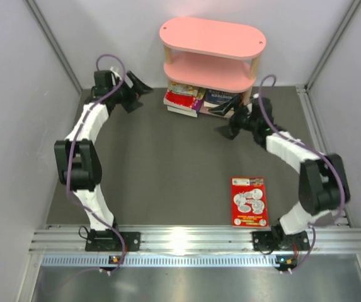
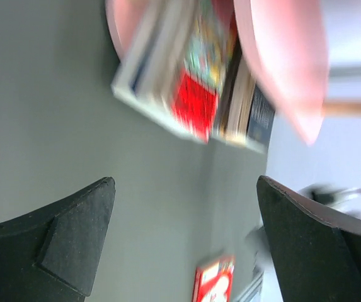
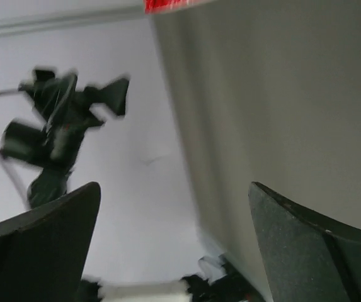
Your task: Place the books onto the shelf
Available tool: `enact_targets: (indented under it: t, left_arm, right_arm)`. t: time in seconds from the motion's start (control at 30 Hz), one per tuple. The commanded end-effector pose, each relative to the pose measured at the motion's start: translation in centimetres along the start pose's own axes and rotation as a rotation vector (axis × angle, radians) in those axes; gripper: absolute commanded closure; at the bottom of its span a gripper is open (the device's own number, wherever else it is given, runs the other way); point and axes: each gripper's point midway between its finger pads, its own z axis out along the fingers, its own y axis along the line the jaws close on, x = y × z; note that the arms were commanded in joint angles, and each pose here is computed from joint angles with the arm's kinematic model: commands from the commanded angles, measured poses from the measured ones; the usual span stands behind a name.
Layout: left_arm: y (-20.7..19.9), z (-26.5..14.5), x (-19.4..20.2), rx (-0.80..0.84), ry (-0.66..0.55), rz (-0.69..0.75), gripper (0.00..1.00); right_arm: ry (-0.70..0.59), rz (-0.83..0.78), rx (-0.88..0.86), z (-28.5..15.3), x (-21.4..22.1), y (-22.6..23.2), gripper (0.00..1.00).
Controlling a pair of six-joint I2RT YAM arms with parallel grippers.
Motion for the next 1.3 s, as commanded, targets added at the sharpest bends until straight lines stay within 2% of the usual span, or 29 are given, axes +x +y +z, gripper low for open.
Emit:
enact_targets:
  t: [0.0,0.1,0.17,0.2,0.23,0.37,0.43,0.53,0.67,0.87,1.0,1.03,1.1,1.13,1.27]
  left_arm:
    - [-1.7,-2.5,6.8,-0.06,0.108,0.102,0.01]
    - [-1.9,-3.7,13.9,-0.085,0.217,0.139,0.01]
    - [-2.6,-4.4,19.8,-0.078,0.316,0.177,0.01]
    - [-2.7,-4.5,21.7,-0.082,0.347,0.179,0.01]
    - [-3.1,-4.8,25.5,-0.071,0.422,0.2,0.01]
    - [-4.3,-5.1,33.6,-0.024,0.605,0.211,0.01]
    - [-4.9,-4.9,37.7,-0.01,0.719,0.23,0.01]
    - [-5.4,-4.8,41.9,-0.026,0.819,0.278,0.01]
    - [-5.7,-4.7,45.8,-0.026,0.896,0.312,0.01]
    - [-5.1,-4.3,49.8,-0.038,0.969,0.315,0.01]
    - [-4.6,-3.9,51.7,-0.026,1.008,0.257,0.01]
    - [-4.5,-3.9,51.9,-0.026,1.01,0.246,0.01]
    - [-4.2,-3.8,52.1,-0.019,1.01,0.229,0.01]
    - [-4.1,-3.9,52.1,-0.018,1.011,0.221,0.01]
    - [-4.1,-4.4,51.7,-0.009,0.991,0.208,0.01]
  right_arm:
    - [-0.105,-0.478,0.574,-9.6,-3.0,-2.0,0.0]
    - [-0.141,-0.493,0.894,-16.4,-4.0,-5.2,0.0]
    - [-0.143,-0.46,1.006,-19.3,-3.6,-6.9,0.0]
    - [-0.14,-0.423,1.1,-21.4,-3.3,-9.3,0.0]
    - [-0.144,-0.406,1.137,-22.4,-3.0,-10.3,0.0]
    - [-0.138,-0.329,1.236,-25.5,-1.0,-14.8,0.0]
    - [-0.113,-0.308,1.258,-25.9,-0.3,-16.3,0.0]
    - [-0.054,-0.269,1.267,-26.0,1.2,-19.0,0.0]
    - [0.033,-0.193,1.239,-25.7,3.8,-22.0,0.0]
    - [0.155,-0.141,1.133,-24.5,7.4,-25.2,0.0]
    - [0.241,-0.076,0.977,-22.0,10.4,-26.0,0.03]
    - [0.251,-0.066,0.945,-21.5,10.8,-26.1,0.07]
    - [0.252,-0.057,0.877,-20.5,11.2,-26.0,0.23]
    - [0.246,-0.069,0.854,-20.1,11.0,-25.7,0.45]
    - [0.209,-0.125,0.796,-19.0,9.8,-24.3,0.89]
